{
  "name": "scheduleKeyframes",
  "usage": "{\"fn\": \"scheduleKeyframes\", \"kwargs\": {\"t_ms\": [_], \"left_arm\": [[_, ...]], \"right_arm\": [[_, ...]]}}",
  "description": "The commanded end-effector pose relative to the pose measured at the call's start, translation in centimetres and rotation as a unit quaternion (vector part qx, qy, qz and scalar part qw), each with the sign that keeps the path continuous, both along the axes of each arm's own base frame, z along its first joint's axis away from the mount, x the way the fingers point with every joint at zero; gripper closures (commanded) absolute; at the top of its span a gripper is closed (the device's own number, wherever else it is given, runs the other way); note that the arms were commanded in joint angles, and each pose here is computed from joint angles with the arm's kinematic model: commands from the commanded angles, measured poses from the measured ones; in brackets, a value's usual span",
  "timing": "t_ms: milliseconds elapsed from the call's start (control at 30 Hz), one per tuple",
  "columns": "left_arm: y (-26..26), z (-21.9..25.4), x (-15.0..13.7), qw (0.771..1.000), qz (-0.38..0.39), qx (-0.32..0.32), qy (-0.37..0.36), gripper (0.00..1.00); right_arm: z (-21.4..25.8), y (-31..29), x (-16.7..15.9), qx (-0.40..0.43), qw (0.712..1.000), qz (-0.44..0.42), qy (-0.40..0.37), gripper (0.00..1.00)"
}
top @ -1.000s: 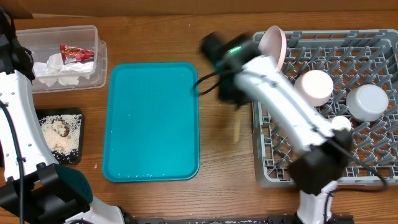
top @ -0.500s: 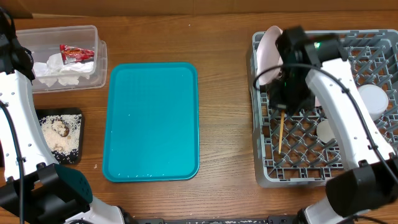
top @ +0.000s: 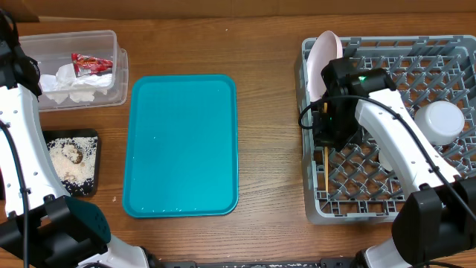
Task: Sort waste into correct bins and load items into the dishwasher
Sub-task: 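Carry the chopstick to the dish rack and insert it upright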
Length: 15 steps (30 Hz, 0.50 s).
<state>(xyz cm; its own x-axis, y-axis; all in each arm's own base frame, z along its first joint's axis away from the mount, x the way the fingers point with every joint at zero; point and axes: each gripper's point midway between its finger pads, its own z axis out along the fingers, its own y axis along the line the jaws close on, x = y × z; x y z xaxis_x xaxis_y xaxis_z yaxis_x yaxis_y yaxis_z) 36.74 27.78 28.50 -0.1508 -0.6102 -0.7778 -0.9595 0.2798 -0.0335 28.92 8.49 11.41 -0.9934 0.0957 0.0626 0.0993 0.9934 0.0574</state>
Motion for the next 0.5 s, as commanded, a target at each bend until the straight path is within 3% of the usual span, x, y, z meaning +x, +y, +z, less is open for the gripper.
{"fn": "scheduleKeyframes", "kwargs": {"t_ms": [0, 100, 300, 367, 467], "left_arm": [[-0.3, 0.0, 0.3, 1.0, -0.006, 0.007, 0.01, 0.0], [-0.3, -0.1, 0.3, 1.0, -0.006, 0.007, 0.01, 0.0], [-0.2, -0.1, 0.2, 1.0, -0.005, 0.007, 0.01, 0.0], [-0.2, 0.0, 0.2, 1.0, -0.005, 0.007, 0.01, 0.0], [-0.3, 0.0, 0.3, 1.0, -0.006, 0.007, 0.01, 0.0]], "right_arm": [[0.5, 0.1, 0.0, 0.006, 1.0, 0.004, -0.011, 0.9], [0.5, 0.1, -0.1, 0.006, 1.0, 0.003, -0.009, 0.78], [0.6, 0.0, -0.5, 0.004, 1.0, -0.003, -0.002, 0.74], [0.6, -0.1, -0.9, 0.001, 1.0, -0.018, 0.007, 0.78], [1.2, -0.3, -1.5, -0.002, 0.999, -0.03, 0.017, 0.93]]}}
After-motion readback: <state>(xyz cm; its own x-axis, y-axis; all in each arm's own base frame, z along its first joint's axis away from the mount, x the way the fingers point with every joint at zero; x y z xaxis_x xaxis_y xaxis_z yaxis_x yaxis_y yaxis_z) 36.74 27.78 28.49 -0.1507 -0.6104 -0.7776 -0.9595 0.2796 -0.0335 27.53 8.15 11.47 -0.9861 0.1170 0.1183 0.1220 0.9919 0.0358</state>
